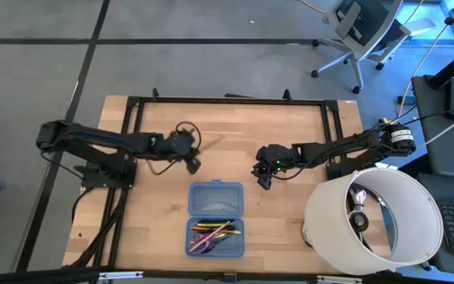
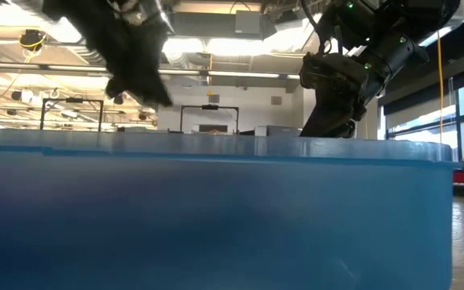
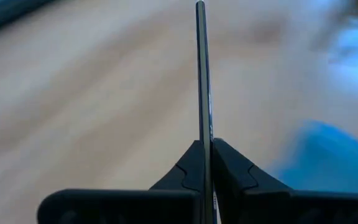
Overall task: Pick & place school supplies into a supply box
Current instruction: Put the black pencil into the blue supply box
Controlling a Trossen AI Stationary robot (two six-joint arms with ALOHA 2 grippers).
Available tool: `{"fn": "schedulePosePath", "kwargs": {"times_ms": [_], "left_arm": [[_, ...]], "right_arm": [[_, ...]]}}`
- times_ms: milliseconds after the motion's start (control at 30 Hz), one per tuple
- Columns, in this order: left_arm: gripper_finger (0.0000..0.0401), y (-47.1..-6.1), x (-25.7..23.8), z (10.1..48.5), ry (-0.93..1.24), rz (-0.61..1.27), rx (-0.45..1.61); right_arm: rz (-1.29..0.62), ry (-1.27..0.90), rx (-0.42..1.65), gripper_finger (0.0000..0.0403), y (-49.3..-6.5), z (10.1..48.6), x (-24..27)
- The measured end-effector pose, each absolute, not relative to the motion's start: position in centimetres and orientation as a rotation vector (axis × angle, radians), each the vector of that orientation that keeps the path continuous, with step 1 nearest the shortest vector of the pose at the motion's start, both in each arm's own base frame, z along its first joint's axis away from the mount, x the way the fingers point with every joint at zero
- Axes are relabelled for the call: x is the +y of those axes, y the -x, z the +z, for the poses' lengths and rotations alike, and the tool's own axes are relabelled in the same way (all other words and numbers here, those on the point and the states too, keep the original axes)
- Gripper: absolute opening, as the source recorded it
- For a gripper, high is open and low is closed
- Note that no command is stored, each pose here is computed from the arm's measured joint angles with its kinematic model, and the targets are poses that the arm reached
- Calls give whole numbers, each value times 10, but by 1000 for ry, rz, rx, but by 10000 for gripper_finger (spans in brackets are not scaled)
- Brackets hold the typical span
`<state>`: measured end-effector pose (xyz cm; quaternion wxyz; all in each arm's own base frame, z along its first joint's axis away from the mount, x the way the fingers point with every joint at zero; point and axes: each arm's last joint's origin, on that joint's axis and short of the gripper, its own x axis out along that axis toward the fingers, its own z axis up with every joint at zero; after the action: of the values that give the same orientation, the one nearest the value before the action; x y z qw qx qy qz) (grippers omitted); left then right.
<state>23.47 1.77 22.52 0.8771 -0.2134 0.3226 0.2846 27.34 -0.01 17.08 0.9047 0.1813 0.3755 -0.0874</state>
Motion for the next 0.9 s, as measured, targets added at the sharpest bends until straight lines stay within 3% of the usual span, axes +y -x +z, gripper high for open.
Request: {"fn": "schedulePosePath", "kwargs": {"times_ms": [133, 233, 633, 900], "left_arm": [[6, -236, -9, 245, 503, 282, 600], [6, -235, -31, 248, 548, 171, 601], [4, -227, -125, 233, 638, -35, 662], [4, -233, -182, 197, 616, -102, 633]], "right_arm": [[-175, -362, 777, 126, -273, 171, 0], [-172, -352, 778, 126, -273, 171, 0], [-208, -388, 766, 126, -274, 171, -1], [-279, -490, 748, 126, -274, 171, -2]]}}
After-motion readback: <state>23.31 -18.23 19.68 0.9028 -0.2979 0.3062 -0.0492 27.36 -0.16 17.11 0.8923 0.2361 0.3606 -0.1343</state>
